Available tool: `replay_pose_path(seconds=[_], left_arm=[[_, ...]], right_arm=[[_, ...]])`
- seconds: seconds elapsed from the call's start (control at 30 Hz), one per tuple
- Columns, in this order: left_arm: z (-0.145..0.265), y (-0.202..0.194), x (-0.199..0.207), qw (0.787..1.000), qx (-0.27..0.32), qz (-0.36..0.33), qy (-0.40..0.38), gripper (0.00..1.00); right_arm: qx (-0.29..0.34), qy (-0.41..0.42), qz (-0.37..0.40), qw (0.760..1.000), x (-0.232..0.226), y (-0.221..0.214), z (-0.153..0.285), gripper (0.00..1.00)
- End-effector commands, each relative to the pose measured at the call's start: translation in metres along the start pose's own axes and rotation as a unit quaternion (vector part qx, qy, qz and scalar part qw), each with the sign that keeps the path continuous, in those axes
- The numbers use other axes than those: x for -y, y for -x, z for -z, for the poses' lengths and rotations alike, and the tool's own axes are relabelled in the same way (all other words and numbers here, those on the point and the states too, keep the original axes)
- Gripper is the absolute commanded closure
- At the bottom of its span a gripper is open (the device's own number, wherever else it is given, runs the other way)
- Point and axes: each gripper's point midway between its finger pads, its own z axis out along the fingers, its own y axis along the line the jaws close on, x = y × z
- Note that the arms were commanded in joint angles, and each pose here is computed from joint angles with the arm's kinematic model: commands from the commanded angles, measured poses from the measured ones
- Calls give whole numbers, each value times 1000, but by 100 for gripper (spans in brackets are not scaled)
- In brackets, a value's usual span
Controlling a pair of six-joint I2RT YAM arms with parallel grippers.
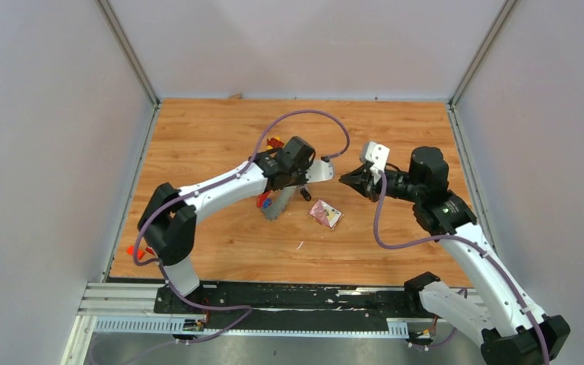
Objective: Put the keys on the keyring
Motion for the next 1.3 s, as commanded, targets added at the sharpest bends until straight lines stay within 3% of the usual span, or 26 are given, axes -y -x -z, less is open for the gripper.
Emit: replay_pose_path(seconds=[0.0,0.1,0.27,0.67,0.8,0.93,1.13,1.27], left_arm=[[-5,40,-25,999,29,-5,25,100],[-24,53,-22,999,27,-17,9,100],[-55,74,-10,995,30,-100,6,100],[-101,103,4,976,19,-213,38,88],[-103,115,6,968,19,-242,61,76],[-107,124,3,964,18,-248,96,53],[-101,119,-20,959,-8,-230,164,37],[-85,106,-42,962,-11,-194,193,22]], right_arm=[[-46,-15,50,998,-4,-13,21,94],[-59,2,73,996,-16,-19,31,94],[-70,13,84,994,-28,-30,38,93],[-70,37,76,994,-41,-42,38,92],[-69,38,76,994,-41,-42,38,92],[-67,39,75,994,-42,-42,38,92],[-60,44,78,994,-46,-39,40,92],[-51,48,82,994,-49,-32,41,90]])
